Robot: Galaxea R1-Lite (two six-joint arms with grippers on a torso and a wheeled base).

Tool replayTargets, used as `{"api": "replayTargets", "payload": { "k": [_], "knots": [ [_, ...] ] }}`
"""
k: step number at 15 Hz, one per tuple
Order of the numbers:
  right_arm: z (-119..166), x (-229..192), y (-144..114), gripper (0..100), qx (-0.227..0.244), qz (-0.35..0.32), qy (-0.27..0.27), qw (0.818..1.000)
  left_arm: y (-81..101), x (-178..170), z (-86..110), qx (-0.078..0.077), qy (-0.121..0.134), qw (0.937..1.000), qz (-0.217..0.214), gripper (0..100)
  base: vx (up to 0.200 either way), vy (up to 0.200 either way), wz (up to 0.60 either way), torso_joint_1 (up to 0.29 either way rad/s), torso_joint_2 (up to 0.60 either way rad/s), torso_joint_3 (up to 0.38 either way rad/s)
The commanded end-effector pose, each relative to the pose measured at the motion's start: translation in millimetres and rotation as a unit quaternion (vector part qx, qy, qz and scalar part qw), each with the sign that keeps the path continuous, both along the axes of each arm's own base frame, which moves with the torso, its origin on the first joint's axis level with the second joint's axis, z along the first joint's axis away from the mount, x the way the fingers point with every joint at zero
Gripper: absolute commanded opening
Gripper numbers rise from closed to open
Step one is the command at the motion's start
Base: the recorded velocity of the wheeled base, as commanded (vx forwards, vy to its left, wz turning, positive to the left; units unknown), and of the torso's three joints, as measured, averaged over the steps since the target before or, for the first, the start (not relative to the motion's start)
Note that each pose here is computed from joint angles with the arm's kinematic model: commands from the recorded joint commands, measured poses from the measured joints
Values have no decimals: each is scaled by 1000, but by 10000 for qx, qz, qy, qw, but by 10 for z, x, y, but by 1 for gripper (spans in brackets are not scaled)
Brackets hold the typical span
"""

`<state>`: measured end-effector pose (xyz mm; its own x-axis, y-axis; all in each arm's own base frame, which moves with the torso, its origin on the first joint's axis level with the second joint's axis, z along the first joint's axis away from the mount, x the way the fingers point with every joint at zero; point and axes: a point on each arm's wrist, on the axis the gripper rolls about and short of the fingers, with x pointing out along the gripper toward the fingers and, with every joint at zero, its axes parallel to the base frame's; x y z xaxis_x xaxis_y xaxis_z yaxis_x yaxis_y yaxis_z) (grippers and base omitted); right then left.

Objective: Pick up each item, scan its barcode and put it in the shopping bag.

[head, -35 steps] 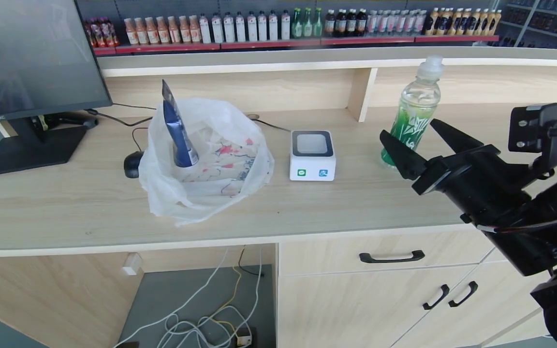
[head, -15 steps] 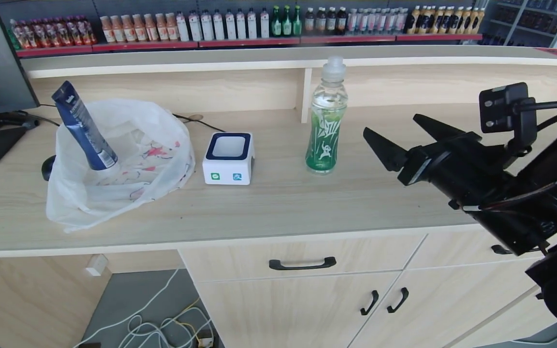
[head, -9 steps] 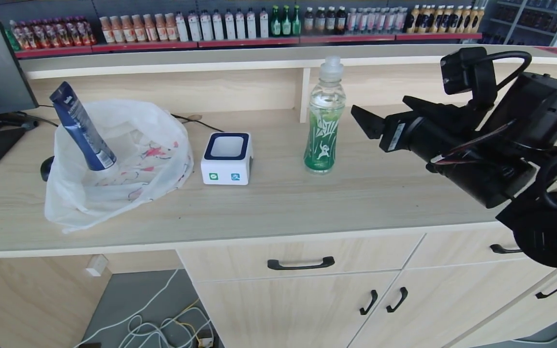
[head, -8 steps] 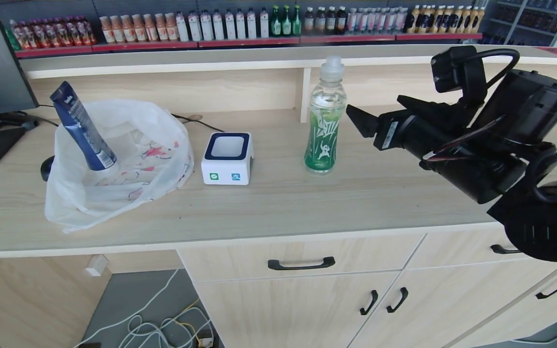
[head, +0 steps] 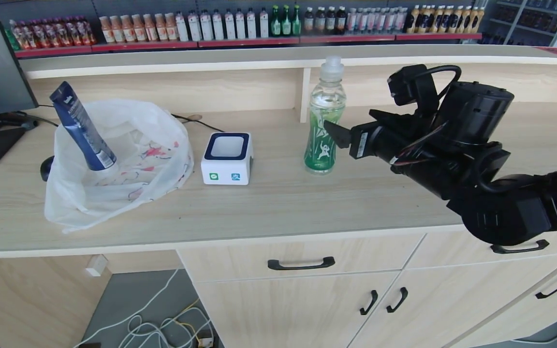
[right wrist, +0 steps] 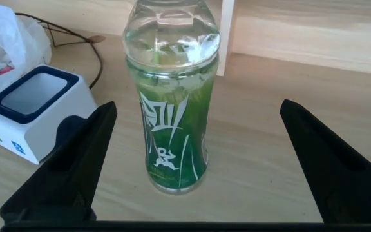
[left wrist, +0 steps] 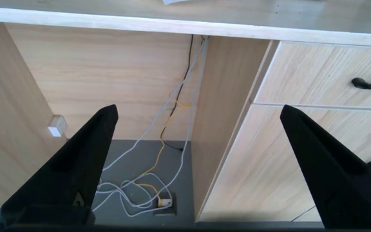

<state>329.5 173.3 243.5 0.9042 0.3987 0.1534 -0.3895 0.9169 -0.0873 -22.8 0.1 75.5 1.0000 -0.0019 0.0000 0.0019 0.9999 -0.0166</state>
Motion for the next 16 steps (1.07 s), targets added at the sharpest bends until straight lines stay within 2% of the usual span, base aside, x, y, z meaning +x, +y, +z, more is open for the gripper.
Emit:
{"api": "replayTargets", "payload": {
  "k": [1,4,8,16],
  "knots": [
    [-24,62,142,100,10,119,-32,9999,0,1,0,-1,8,10000,2,100,0,0,0,0,0,0],
    [-100,41,279,100,-61,244,29,9997,0,1,0,-1,8,10000,2,100,0,0,0,0,0,0],
    [-130,80,263,100,-52,109,60,9999,0,1,0,-1,8,10000,2,100,0,0,0,0,0,0],
    [5,133,267,100,81,87,-157,9998,0,1,0,-1,8,10000,10,100,0,0,0,0,0,0]
  ]
}}
